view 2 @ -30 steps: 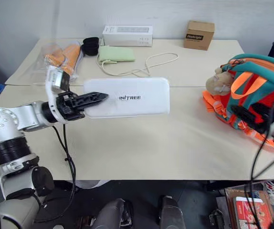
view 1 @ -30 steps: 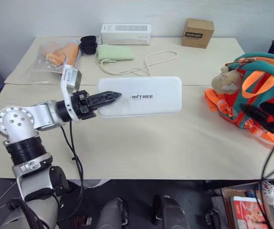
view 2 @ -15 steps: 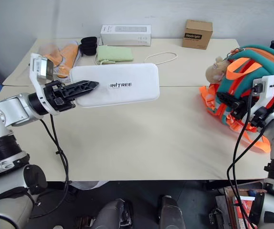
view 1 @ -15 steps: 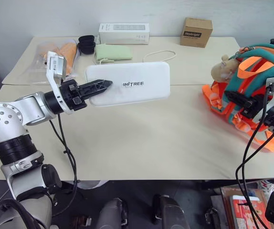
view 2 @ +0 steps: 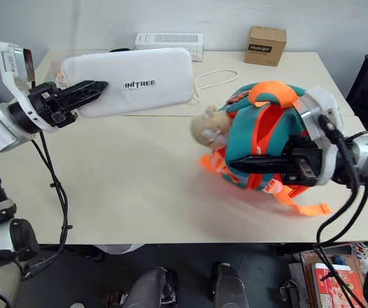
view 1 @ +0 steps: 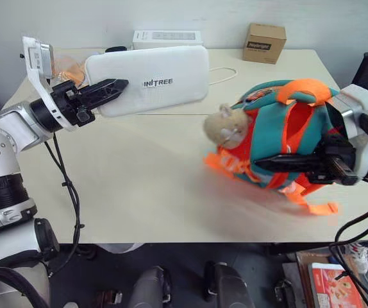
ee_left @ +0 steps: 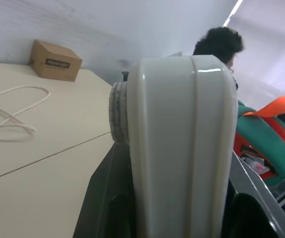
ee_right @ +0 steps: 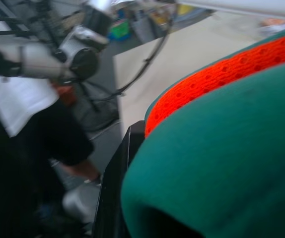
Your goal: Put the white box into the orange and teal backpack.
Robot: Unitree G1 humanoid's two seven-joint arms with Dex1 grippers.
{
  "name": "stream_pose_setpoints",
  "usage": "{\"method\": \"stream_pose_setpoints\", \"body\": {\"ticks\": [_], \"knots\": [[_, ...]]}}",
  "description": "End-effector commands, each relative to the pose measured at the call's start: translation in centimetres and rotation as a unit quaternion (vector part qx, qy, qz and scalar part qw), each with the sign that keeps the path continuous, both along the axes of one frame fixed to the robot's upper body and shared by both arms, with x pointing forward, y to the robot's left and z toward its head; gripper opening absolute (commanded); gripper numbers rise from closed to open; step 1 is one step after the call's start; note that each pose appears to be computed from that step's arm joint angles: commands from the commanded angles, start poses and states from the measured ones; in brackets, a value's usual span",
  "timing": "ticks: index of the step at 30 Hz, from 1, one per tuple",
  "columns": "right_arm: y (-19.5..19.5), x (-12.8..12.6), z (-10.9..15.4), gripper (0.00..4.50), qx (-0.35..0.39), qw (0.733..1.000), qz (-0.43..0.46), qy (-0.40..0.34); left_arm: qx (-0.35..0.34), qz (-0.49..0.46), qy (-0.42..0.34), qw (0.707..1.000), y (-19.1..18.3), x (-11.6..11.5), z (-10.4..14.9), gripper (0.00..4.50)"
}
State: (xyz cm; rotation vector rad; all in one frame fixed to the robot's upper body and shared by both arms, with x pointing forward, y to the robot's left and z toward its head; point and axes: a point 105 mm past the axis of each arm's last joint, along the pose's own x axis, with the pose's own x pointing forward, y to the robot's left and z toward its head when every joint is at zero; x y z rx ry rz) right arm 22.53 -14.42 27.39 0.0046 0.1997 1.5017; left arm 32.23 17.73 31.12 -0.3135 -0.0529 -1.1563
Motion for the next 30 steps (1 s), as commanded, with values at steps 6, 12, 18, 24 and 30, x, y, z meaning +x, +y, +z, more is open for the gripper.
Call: {"method": "stream_pose_setpoints", "body": {"ticks": [6,12,18,24,30], "knots": [[-1.5,-1.3,0.1,0.03,-0.021,1.0,0.0,0.014,0.048,-0.085,-0.087,0.991,-3.5,-2.3,1.7,1.27],[-2.3,-1.1,0.7,0.03,-0.012,1.0,-0.01,0.005,0.098,-0.075,-0.12,0.985,-4.3,-1.0,1.0,1.27],[-2.7,-1.5,1.1,0.03,-0.02,1.0,-0.004,-0.003,0.125,-0.091,-0.148,0.977,-4.4,-0.4,1.4,1.27],[-2.8,-0.5,0.4,0.03,-0.031,0.999,-0.024,-0.015,0.239,-0.159,-0.172,0.942,-5.1,-1.1,-1.3,1.27],[-2.6,0.1,0.7,0.03,-0.026,0.999,-0.02,-0.023,0.298,-0.164,-0.22,0.914,-7.0,0.3,-3.0,1.27]]}}
